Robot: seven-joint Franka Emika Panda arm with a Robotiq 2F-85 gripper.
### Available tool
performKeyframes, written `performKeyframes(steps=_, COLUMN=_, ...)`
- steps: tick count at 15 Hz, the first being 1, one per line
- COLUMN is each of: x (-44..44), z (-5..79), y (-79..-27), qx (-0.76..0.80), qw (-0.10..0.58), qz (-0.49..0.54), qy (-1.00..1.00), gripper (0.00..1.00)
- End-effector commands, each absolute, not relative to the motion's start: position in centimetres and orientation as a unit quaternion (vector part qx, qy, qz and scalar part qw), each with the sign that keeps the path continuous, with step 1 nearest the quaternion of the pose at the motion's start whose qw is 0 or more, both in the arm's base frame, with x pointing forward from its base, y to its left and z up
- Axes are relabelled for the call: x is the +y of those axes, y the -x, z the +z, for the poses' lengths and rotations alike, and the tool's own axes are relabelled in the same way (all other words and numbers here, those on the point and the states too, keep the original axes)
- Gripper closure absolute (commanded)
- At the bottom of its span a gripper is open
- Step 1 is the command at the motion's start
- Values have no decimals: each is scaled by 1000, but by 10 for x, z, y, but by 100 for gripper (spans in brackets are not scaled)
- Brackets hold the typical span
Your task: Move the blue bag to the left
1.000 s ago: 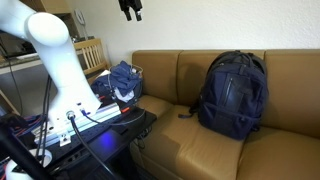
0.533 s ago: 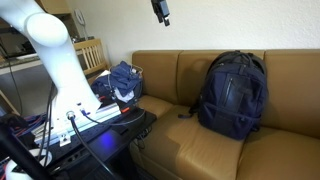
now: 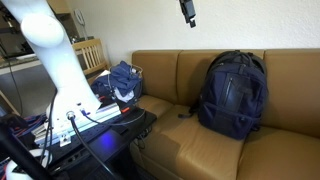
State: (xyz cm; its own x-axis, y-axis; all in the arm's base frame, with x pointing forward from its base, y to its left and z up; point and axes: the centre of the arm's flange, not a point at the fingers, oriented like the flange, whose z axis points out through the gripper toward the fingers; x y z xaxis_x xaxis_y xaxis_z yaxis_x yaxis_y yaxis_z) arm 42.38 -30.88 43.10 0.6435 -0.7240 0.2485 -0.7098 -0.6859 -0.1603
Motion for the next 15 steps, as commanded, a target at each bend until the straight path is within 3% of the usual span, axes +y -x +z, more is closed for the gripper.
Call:
performKeyframes(steps=1, x=-331, z=381, y=-452, qx=450, qw=-38, qz=-129, qy=883, gripper=0)
performKeyframes(steps=8, x=-407, z=278, y=-500, qx=610, qw=-79, qz=-145, qy=775, gripper=0)
performKeyframes(steps=15, x=-436, z=269, y=-548, qx=661, qw=-157, qz=-226, qy=698, gripper=0)
